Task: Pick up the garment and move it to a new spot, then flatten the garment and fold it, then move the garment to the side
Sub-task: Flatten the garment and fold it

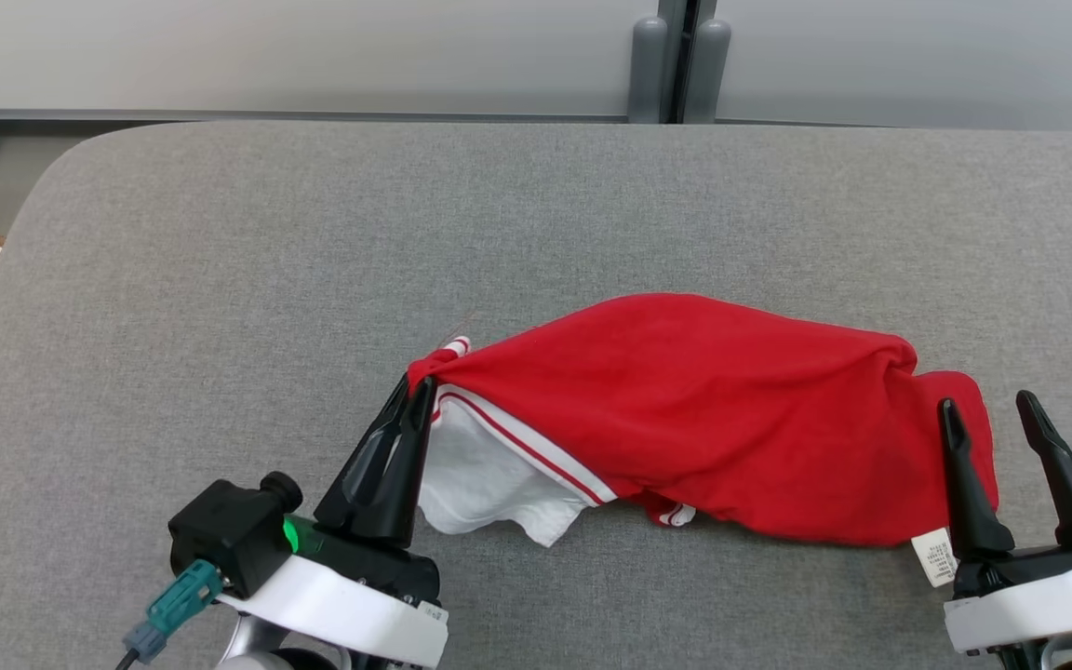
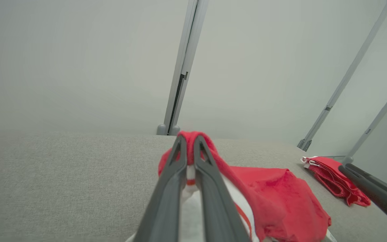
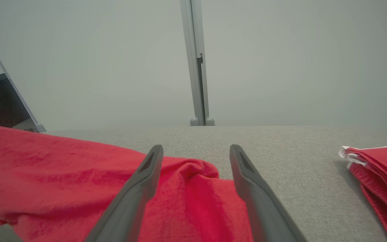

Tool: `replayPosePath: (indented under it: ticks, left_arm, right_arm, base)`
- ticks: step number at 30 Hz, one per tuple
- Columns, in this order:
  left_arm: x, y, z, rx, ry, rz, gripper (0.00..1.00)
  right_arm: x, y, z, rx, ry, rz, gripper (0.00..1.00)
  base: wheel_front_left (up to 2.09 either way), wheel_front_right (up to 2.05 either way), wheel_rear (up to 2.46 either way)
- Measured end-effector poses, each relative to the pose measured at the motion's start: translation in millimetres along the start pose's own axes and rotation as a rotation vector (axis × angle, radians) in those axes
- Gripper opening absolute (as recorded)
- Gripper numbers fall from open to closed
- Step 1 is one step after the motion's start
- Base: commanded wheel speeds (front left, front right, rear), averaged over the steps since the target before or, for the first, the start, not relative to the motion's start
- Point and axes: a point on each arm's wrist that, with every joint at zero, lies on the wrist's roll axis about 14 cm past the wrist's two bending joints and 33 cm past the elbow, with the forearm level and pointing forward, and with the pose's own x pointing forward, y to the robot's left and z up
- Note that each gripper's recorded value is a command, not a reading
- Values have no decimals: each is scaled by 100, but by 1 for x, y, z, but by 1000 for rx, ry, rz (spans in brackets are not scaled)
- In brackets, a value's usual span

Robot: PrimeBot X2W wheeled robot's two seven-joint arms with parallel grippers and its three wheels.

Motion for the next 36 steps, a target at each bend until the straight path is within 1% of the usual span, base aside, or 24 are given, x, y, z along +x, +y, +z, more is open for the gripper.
replayPosePath:
  ticks: [5, 13, 22, 27, 31, 32, 33, 36]
  left_arm:
    - [0, 14, -11, -8, 36, 50, 0]
    - [8, 33, -47, -34, 120, 92, 0]
    - [45, 64, -83, -33, 184, 134, 0]
    - [67, 87, -102, -32, 207, 173, 0]
    - [76, 100, -124, -20, 261, 192, 0]
    - [77, 100, -127, -15, 268, 192, 69]
    - [77, 100, -130, -10, 274, 191, 100]
    - [76, 101, -130, 25, 266, 193, 100]
  right_arm:
    - [4, 1, -3, 5, 5, 6, 100]
    - [6, -10, -10, 13, 25, -21, 100]
    - [17, -26, -23, 8, 59, -43, 100]
    - [17, -42, -35, 5, 89, -81, 100]
    - [11, -57, -39, 9, 95, -130, 100]
    - [9, -61, -39, 10, 93, -142, 100]
    - [8, -65, -37, 7, 84, -157, 100]
    - [4, -76, -31, -2, 67, -190, 100]
  base:
    - [0, 0, 0]
    - [0, 0, 0]
    - [0, 0, 0]
    - [0, 0, 0]
    - [0, 0, 0]
    - [0, 0, 0]
    - [0, 0, 0]
    - [0, 0, 0]
